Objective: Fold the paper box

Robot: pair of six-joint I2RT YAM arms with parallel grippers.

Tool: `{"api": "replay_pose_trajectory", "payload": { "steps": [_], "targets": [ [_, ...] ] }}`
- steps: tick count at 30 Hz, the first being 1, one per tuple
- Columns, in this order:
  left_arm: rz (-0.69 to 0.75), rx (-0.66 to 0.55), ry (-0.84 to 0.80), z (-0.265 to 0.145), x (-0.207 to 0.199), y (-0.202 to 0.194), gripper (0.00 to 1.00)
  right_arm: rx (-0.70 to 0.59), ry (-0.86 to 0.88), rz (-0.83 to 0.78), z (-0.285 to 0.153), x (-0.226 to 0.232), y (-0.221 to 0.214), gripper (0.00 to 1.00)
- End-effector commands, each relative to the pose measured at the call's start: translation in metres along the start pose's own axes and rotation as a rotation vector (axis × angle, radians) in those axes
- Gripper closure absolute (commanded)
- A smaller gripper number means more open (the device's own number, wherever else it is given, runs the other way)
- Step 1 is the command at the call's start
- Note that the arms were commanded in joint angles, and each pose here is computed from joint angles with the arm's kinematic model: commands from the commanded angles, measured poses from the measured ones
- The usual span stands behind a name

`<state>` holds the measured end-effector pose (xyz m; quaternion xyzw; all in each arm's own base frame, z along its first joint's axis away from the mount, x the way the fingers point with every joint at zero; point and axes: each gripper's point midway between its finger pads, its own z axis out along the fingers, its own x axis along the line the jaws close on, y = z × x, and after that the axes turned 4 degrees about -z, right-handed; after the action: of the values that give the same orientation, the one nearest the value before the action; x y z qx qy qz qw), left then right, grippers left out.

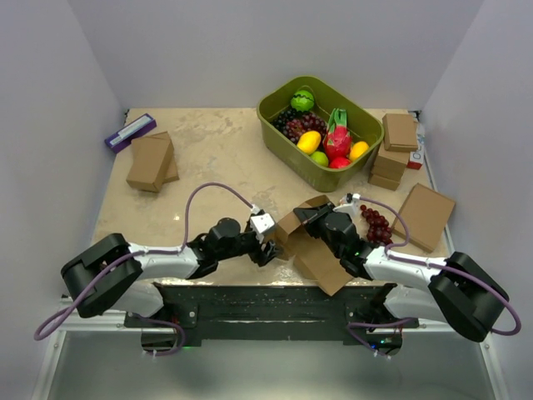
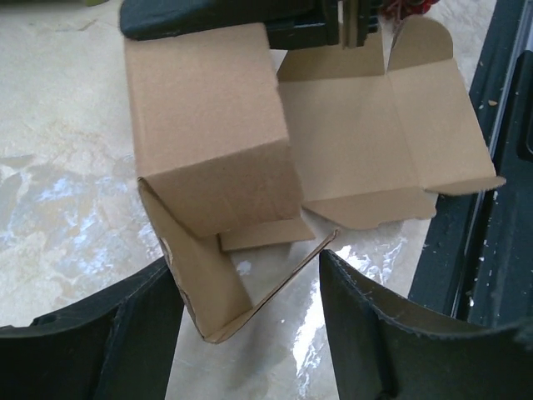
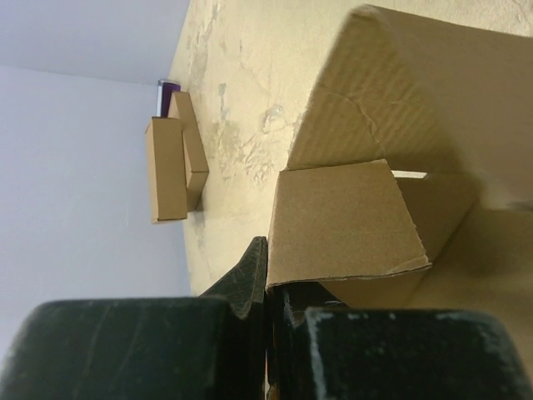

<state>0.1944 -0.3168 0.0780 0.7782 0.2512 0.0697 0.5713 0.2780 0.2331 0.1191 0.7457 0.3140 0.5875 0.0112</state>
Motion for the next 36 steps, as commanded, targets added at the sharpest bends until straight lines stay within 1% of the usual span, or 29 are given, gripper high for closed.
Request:
{"api": "replay_pose_trajectory", "payload": {
  "steps": [1,11,13,17,22,23,27,34,36],
  "targets": [
    [-0.006,-0.119,-0.052,0.013,-0.018,0.037,0.34,-0.03,-0.055,-0.048,0.002,-0.018,0.003,1.0],
    [-0.132,-0.138,0.061,0.025,-0.017,0.047,0.34,-0.036,-0.068,-0.041,0.002,-0.023,0.003,1.0],
    [-0.155,-0.117,0.064,0.031,-0.021,0.042,0.34,-0.036,-0.068,-0.038,0.002,-0.023,0.002,1.0],
    [-0.206,-0.108,0.178,0.037,-0.008,0.035,0.34,-0.033,-0.068,-0.036,0.001,-0.025,0.002,1.0],
    [-0.262,-0.096,0.253,0.037,0.001,0.025,0.34,-0.043,-0.071,-0.032,-0.001,-0.027,0.004,1.0],
    [-0.269,-0.09,0.256,0.038,0.001,0.021,0.34,-0.047,-0.074,-0.031,-0.001,-0.028,0.005,1.0],
    [-0.294,-0.083,0.254,0.041,-0.004,0.017,0.26,-0.062,-0.079,-0.01,-0.002,-0.028,0.008,1.0],
    [-0.342,-0.163,0.243,0.036,-0.009,0.025,0.22,-0.099,-0.082,0.015,-0.008,-0.029,0.017,1.0],
    [-0.33,-0.173,0.225,0.037,-0.014,0.025,0.23,-0.112,-0.025,0.039,-0.011,-0.019,0.02,1.0]
  ]
}}
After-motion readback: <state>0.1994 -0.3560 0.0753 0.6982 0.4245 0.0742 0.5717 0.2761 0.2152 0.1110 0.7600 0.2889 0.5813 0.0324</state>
